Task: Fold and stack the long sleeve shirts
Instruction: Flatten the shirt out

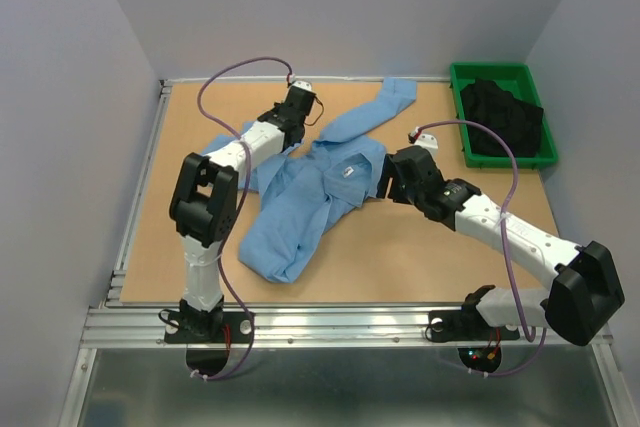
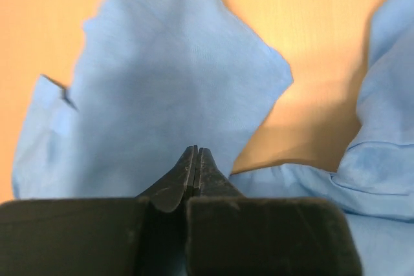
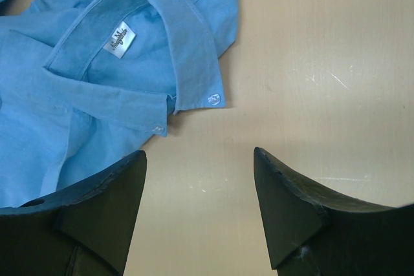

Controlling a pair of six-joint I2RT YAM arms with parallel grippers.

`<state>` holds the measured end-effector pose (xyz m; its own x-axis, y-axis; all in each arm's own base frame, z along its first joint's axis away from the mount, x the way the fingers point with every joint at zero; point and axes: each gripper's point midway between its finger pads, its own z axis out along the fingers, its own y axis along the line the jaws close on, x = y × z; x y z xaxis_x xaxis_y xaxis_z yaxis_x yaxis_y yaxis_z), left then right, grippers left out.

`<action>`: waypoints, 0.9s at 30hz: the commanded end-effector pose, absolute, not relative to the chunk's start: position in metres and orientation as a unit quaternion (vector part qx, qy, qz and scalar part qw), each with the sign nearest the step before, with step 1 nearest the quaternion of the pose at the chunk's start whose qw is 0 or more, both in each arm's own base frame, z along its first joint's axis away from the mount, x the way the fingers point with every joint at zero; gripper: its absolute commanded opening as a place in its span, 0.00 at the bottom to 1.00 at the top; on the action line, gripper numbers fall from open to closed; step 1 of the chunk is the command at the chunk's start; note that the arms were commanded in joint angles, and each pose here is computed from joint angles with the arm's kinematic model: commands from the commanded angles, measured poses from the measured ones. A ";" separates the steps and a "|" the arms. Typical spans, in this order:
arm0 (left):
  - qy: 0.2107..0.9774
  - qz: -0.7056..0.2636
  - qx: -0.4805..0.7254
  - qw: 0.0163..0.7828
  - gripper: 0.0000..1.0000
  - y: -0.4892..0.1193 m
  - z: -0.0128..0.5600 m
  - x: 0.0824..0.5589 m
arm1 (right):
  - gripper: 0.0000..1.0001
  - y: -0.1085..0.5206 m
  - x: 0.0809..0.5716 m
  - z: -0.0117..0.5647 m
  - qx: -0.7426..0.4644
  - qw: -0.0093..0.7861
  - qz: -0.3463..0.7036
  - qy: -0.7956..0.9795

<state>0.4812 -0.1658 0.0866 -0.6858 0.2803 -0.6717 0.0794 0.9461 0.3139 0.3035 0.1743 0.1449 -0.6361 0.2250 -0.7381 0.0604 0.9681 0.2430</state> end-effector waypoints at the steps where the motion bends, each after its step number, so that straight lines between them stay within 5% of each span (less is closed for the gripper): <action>1: 0.869 0.091 0.015 0.487 0.00 -0.144 0.185 0.492 | 0.72 0.175 0.308 0.153 0.081 0.432 0.109 0.892; 16: 0.908 -0.037 -0.062 0.414 0.00 -0.127 0.105 0.447 | 0.72 0.186 0.312 0.140 0.062 0.416 0.111 0.901; 27: 0.921 -0.020 -0.159 0.356 0.00 -0.072 0.047 0.410 | 0.72 0.197 0.313 0.127 0.029 0.397 0.117 0.910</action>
